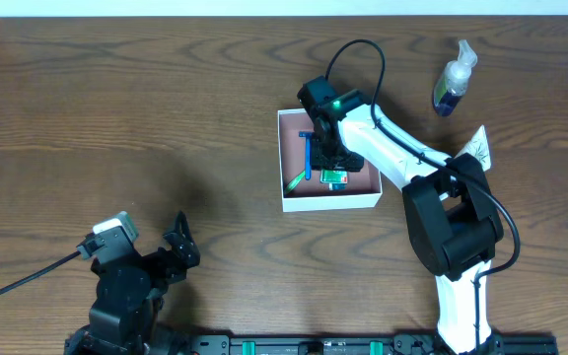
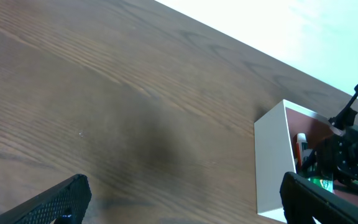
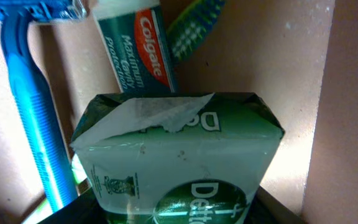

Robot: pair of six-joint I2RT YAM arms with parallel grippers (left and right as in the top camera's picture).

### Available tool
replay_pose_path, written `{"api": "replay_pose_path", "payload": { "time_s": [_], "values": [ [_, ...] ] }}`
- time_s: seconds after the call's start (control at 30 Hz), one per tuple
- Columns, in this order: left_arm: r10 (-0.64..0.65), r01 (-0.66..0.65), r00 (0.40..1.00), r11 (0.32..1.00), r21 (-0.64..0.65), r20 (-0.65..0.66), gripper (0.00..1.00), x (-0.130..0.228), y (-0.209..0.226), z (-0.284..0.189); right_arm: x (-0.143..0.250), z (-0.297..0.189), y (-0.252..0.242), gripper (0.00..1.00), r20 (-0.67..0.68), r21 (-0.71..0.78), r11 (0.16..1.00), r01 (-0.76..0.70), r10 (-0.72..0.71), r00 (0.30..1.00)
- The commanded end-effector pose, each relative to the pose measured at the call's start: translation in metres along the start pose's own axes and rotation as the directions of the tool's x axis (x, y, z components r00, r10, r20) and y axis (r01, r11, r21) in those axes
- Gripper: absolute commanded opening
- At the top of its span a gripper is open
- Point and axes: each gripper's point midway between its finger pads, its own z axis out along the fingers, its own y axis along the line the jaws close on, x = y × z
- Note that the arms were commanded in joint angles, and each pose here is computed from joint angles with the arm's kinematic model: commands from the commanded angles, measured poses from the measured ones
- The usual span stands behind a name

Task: Pack container
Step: 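Lower the soap bar into the box and open the right gripper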

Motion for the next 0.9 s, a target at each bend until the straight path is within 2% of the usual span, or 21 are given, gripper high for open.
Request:
{"api": "replay_pose_path", "payload": {
  "time_s": [0.0,0.4,0.87],
  "values": [
    [-0.012,0.012,1.000,1.000,-0.007,0.012,0.98,-0.002,0.002,-0.001,0.006,0.005,0.001,0.52,-0.016,0.006,0.998,0.057,-0.057,0.998],
    [-0.013,0.013,1.000,1.000,-0.007,0.012,0.98,-0.002,0.002,-0.001,0.011,0.001,0.008,0.50,-0.019,-0.002,0.997,0.081,-0.081,0.997],
    [-0.013,0.013,1.000,1.000,-0.007,0.012,0.98,-0.002,0.002,-0.001,0.023,-0.001,0.017,0.53,-0.042,-0.017,0.992,0.124,-0.125,0.991]
  ]
}}
